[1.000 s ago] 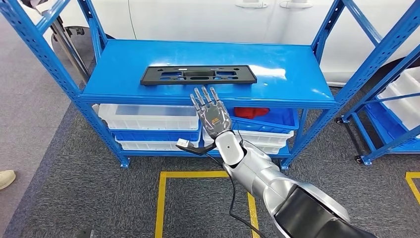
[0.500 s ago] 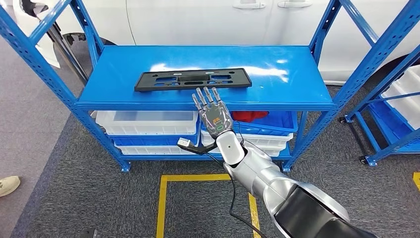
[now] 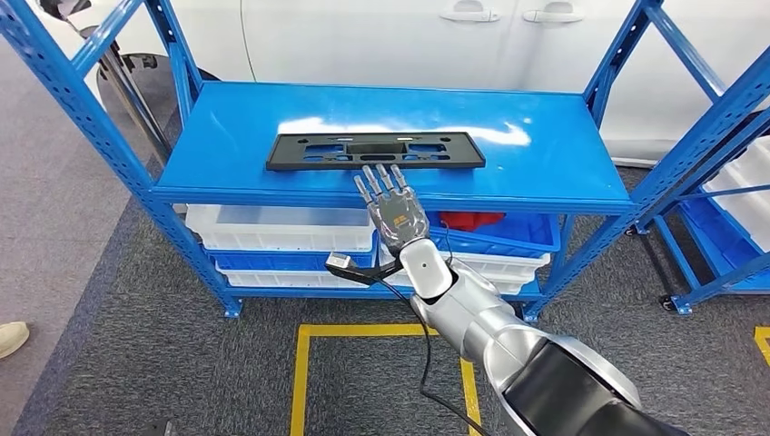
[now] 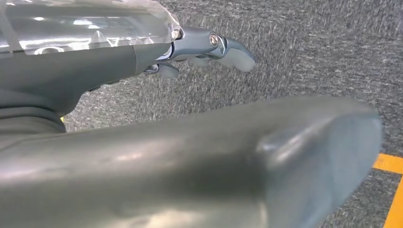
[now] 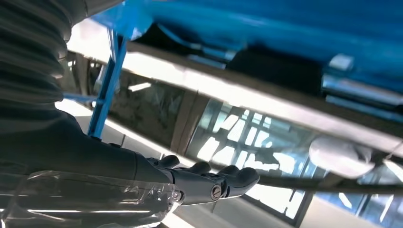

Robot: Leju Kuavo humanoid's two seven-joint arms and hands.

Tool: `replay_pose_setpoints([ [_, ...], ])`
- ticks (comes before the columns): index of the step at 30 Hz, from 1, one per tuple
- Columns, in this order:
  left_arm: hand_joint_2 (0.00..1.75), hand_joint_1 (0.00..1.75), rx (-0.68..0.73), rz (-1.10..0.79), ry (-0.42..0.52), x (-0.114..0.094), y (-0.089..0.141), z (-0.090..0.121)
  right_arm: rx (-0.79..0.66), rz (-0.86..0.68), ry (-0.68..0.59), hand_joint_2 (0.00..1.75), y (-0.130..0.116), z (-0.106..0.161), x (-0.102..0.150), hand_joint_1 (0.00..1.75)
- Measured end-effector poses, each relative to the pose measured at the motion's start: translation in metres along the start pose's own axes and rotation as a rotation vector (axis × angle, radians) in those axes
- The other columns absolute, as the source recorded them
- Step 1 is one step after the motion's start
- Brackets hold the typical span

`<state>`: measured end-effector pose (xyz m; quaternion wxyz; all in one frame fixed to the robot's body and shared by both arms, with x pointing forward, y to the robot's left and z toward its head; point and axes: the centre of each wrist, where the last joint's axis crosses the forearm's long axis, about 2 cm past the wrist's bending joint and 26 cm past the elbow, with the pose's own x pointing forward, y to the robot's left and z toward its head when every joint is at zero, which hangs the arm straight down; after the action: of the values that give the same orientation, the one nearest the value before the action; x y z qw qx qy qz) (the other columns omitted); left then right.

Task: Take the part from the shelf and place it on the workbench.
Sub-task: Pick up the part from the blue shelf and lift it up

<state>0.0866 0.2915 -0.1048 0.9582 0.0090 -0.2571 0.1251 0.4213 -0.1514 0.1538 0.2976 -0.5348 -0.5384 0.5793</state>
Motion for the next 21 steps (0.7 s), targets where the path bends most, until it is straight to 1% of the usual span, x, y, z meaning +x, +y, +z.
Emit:
replay_pose_setpoints([
  [4,0.0,0.0,-0.001,0.002,0.0,-0.001,-0.001,0.0,0.015,-0.036,0.004,0.0,0.001,0.0,-0.002,0.0],
  [8,0.0,0.0,-0.005,0.004,0.003,-0.003,-0.002,0.001,0.0,-0.052,0.017,1.75,-0.005,-0.004,-0.003,0.0],
  [14,0.0,0.0,-0.003,0.004,-0.002,-0.002,-0.001,0.001,0.004,-0.019,0.021,1.75,-0.009,-0.006,0.005,0.0],
  [21,0.0,0.0,0.001,0.003,0.0,-0.003,0.0,0.001,0.008,-0.012,0.019,1.75,-0.008,-0.004,0.009,0.0],
])
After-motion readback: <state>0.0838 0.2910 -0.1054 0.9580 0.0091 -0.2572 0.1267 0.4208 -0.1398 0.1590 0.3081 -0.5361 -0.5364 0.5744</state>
